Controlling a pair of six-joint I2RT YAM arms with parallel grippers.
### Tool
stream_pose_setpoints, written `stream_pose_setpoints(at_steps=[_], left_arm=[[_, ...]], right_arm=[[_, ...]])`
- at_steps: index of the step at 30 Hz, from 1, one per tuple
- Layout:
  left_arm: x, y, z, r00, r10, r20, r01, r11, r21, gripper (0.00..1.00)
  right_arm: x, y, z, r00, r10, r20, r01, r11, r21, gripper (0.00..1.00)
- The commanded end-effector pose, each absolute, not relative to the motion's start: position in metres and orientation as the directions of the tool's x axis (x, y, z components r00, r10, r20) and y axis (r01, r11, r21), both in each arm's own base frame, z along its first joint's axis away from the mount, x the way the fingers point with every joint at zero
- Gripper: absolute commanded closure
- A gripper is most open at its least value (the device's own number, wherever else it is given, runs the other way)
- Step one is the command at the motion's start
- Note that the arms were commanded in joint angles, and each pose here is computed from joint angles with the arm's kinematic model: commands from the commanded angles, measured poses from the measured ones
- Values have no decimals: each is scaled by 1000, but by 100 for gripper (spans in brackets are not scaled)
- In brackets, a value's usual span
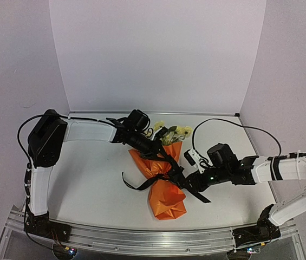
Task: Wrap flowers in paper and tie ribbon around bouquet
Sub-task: Cross the half-tied ribbon over the folded bouquet.
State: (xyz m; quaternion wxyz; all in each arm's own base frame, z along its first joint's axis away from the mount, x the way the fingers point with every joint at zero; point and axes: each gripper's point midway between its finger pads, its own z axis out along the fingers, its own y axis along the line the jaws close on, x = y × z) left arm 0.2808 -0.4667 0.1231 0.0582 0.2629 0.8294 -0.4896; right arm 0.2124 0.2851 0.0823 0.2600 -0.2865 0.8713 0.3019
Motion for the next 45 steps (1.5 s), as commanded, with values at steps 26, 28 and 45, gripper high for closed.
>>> stream_pose_setpoints(at_steps=[26,28,45], left_arm=[[289,-445,172,-822,314,-474,562,325,-760,100],[289,-445,172,-824,313,-472,561,327,-761,100],[289,-443,175,-823,308,-477,562,325,-761,100]], right_arm=[[249,295,85,-940,194,-280,-62,710,701,59],[250,292,81,-939,232,-253,-15,708,706,59],[254,290,51,-929,351,-115,164,670,724,61]])
